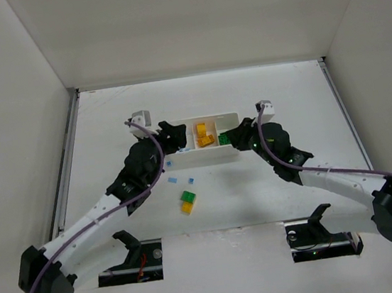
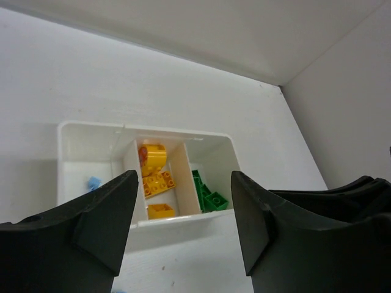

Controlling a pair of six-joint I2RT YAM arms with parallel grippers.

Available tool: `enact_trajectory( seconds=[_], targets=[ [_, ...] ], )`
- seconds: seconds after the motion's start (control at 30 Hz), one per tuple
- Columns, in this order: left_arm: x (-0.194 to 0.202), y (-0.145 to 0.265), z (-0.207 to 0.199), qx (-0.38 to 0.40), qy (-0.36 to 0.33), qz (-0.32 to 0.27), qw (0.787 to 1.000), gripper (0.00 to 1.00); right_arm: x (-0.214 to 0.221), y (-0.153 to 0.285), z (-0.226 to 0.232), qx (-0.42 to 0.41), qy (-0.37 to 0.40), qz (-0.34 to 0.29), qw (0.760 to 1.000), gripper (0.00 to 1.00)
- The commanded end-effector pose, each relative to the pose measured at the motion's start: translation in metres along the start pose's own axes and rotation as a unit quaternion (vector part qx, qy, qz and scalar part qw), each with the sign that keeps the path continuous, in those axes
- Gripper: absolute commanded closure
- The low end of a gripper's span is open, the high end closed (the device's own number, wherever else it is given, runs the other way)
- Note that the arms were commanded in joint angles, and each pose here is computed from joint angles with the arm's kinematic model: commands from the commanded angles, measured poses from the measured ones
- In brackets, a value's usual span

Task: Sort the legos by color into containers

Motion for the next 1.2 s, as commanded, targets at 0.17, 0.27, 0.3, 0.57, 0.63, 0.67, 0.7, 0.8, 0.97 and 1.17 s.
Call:
enact_trajectory(
  seconds=[0.17,0.27,0.3,0.57,0.63,0.67,0.7,0.8,0.97,1.17],
  targets=[
    [-0.004,0.05,0.073,-0.104,0.03,-0.027,0.994,0.48,0.018,0.01,0.057,-0.068,0.032,0.03,0.997,0.73],
    [-0.002,0.067,0.094,-0.137,0.038,-0.026,0.989,0.49,0.043,0.02,0.07,-0.078,0.047,0.06,0.994,0.67],
    [0.0,0.07,0.099,-0.145,0.038,-0.024,0.988,0.49,0.052,0.023,0.074,-0.08,0.053,0.069,0.993,0.64],
    [0.025,0.099,0.133,-0.197,0.054,0.003,0.979,0.47,0.115,0.041,0.084,-0.064,0.1,0.134,0.984,0.44],
    [0.03,0.104,0.138,-0.205,0.058,0.004,0.977,0.47,0.124,0.044,0.082,-0.055,0.107,0.143,0.982,0.4],
    [0.031,0.106,0.14,-0.209,0.06,0.006,0.976,0.46,0.128,0.046,0.081,-0.05,0.11,0.15,0.981,0.37],
    [0.033,0.109,0.142,-0.212,0.062,0.008,0.975,0.46,0.131,0.047,0.08,-0.044,0.113,0.154,0.981,0.35],
    [0.039,0.114,0.147,-0.219,0.059,0.018,0.974,0.46,0.14,0.047,0.079,-0.03,0.121,0.164,0.979,0.3],
    [0.052,0.116,0.15,-0.22,0.064,0.031,0.973,0.48,0.153,0.04,0.089,-0.028,0.134,0.179,0.974,0.24],
    [0.065,0.112,0.146,-0.204,0.067,0.048,0.975,0.48,0.181,0.027,0.109,-0.056,0.171,0.211,0.961,0.25]
  ],
)
Point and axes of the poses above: each gripper's point midway between its finger pads, its own y axis back along the fingers, its own z axis along the line the jaws close on, x = y × z, the point moved 4 cm from there along y, back along the fingers
